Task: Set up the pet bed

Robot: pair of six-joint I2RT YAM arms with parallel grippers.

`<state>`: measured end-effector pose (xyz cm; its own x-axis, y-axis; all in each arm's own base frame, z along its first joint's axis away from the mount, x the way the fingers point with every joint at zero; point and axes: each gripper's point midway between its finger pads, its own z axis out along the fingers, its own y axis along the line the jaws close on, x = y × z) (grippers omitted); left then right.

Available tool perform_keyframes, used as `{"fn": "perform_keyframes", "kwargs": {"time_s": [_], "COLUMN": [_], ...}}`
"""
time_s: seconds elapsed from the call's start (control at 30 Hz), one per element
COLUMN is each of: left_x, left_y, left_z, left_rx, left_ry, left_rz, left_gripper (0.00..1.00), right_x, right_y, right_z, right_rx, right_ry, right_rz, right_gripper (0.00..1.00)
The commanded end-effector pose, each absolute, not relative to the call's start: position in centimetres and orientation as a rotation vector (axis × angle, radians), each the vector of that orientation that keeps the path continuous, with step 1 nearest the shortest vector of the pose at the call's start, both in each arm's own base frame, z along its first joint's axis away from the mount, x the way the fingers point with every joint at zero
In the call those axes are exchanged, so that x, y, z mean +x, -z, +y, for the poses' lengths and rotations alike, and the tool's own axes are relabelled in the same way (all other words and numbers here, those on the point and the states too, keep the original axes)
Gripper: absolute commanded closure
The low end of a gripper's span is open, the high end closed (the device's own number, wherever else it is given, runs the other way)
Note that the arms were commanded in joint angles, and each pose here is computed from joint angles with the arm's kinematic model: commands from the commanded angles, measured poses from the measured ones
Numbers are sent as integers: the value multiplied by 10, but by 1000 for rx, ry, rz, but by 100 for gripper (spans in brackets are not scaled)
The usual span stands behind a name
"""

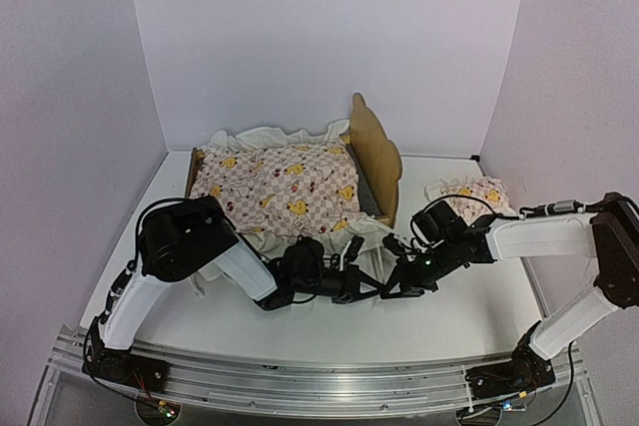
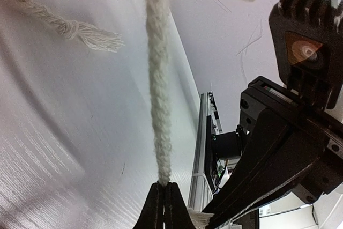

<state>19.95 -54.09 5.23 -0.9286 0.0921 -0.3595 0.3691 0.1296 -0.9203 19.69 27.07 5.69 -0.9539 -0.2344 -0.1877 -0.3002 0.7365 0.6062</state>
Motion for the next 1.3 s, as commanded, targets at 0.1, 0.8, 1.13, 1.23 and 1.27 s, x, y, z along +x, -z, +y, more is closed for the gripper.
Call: {"fn": "perform_keyframes", "kwargs": {"time_s": [0.1, 0.8, 1.13, 1.23, 1.27], "left_x": [197, 214, 222, 226, 227], "left_y": [-61, -93, -99, -100, -102], "left_z": [-533, -510, -505, -504, -503], "left_rx": [540, 814, 827, 833, 842], "left_ry": [1877, 1650, 1621, 1611, 1607], "left_rz": [2132, 1884, 1855, 1841, 1828], "left_gripper": [100, 100, 100, 100, 100], "right_x": [208, 313, 296, 272, 264], "right_y": [-70, -16, 12, 8, 2], "right_z": [248, 214, 216, 207, 204], "right_rx": [-473, -813, -784, -732, -706], "right_ry": [-799, -302, -381, -419, -424], "right_rz": [2848, 2522, 2626, 2703, 2721], "right_gripper": [85, 38, 92, 100, 100]}}
